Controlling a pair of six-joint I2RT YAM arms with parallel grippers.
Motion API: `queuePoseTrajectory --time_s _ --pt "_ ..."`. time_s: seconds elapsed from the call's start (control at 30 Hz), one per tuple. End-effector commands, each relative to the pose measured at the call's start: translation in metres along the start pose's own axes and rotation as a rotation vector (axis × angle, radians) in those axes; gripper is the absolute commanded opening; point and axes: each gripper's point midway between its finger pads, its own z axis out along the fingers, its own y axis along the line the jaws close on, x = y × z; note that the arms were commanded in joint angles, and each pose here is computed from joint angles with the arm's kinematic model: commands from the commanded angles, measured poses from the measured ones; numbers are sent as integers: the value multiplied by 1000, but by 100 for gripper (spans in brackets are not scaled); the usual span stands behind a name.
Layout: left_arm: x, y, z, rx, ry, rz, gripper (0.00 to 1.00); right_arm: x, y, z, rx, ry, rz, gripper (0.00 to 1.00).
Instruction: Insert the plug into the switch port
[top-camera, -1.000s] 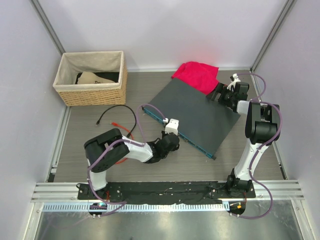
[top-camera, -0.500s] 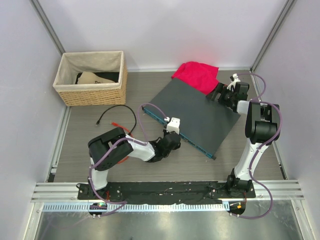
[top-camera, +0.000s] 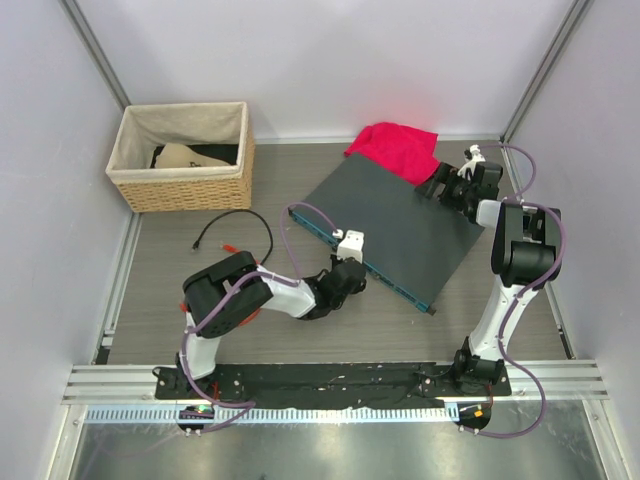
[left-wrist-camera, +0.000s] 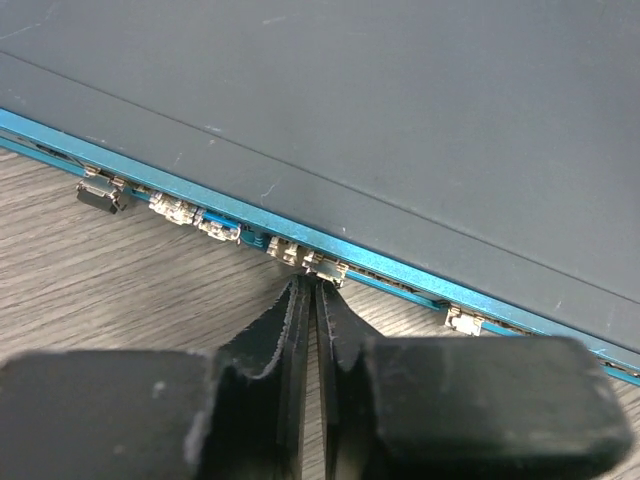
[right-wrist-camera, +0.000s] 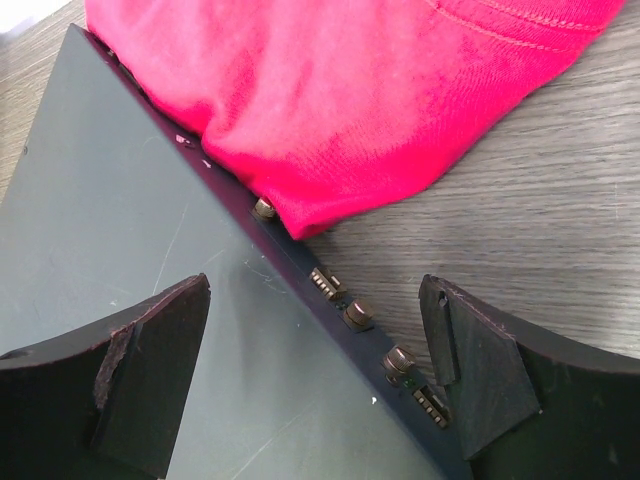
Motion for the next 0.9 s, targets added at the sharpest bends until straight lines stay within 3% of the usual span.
queuePoseTrajectory --time_s 0.0,0.27,0.4,0.67,0.83,0.87 --pt "-46 -19 -1 83 -119 -154 15 -10 8 0 -29 -19 -6 95" --pt "-11 18 -48 52 25 -122 29 -18 -4 -17 65 -30 -67 95" --pt "-27 35 -74 30 2 -97 36 -28 -18 -40 188 -46 -102 96" --pt "-57 100 -125 -182 -7 -35 58 -50 52 -100 98 -151 -82 95" --pt "-68 150 -166 -313 61 -33 80 7 128 -108 4 -89 -175 95" --pt "-90 155 -178 -310 24 -71 83 16 142 -108 -16 -87 -196 95"
